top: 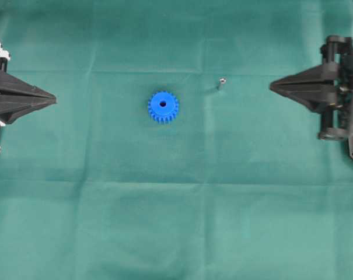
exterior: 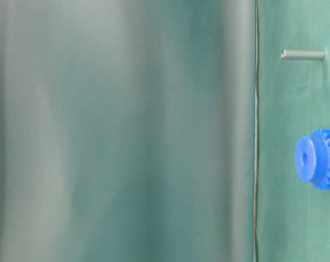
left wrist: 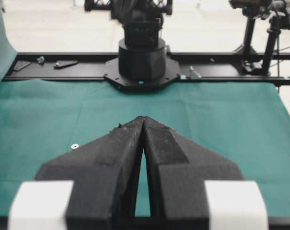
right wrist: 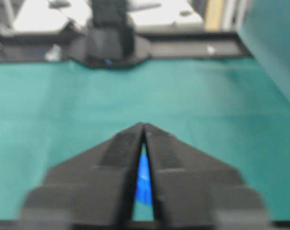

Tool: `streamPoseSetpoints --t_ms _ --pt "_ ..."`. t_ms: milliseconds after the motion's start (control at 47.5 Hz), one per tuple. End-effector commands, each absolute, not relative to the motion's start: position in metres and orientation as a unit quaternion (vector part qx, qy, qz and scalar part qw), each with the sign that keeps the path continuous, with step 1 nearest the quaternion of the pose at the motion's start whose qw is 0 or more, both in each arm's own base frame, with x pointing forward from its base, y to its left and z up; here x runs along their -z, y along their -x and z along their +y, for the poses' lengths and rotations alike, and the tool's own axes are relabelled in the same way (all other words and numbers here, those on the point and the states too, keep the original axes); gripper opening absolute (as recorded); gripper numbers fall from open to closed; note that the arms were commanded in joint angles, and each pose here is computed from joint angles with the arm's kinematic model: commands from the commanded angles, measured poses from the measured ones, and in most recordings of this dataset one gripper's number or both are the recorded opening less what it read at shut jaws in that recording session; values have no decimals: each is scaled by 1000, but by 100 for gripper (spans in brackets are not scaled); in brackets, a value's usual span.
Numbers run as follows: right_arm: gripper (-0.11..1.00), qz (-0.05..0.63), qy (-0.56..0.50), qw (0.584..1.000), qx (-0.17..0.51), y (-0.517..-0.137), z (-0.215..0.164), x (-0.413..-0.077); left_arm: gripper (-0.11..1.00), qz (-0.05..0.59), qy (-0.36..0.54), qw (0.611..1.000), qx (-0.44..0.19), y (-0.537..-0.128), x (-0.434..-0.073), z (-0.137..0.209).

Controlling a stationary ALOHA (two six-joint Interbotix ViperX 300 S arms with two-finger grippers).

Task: Insert the shaft placed at a random location into the center hole of the small gear at another random location.
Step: 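Move the right gripper left toward the small silver shaft, then lower the right gripper over the shaft and close on it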

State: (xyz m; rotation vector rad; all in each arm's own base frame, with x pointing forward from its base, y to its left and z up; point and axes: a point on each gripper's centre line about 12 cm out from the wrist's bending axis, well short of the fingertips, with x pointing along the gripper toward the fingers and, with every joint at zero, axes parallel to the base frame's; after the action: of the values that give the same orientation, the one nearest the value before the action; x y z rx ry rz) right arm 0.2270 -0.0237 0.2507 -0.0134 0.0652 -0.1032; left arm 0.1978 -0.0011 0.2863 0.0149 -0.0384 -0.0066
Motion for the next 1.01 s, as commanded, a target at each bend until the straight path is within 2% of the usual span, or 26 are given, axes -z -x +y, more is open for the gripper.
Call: streamPoseSetpoints --t_ms 0,147,210,336,757,988 --pt "27 39 6 997 66 -238 -32 -244 0 -32 -9 999 2 -200 -297 -1" --pt "72 76 8 993 89 -254 -47 -212 0 -31 -9 999 2 -200 -296 -1" --pt "87 93 8 991 100 -260 -54 -196 0 -32 -9 999 2 -200 -297 -1" --pt "81 116 3 986 119 -268 -66 -170 0 -31 -9 999 2 -200 -296 -1" --pt "83 174 -16 974 145 -294 -85 -106 0 -28 -10 1000 0 -200 -295 0" --pt "83 188 -20 970 151 -302 -91 -94 0 -24 -9 1000 -2 -201 -293 1"
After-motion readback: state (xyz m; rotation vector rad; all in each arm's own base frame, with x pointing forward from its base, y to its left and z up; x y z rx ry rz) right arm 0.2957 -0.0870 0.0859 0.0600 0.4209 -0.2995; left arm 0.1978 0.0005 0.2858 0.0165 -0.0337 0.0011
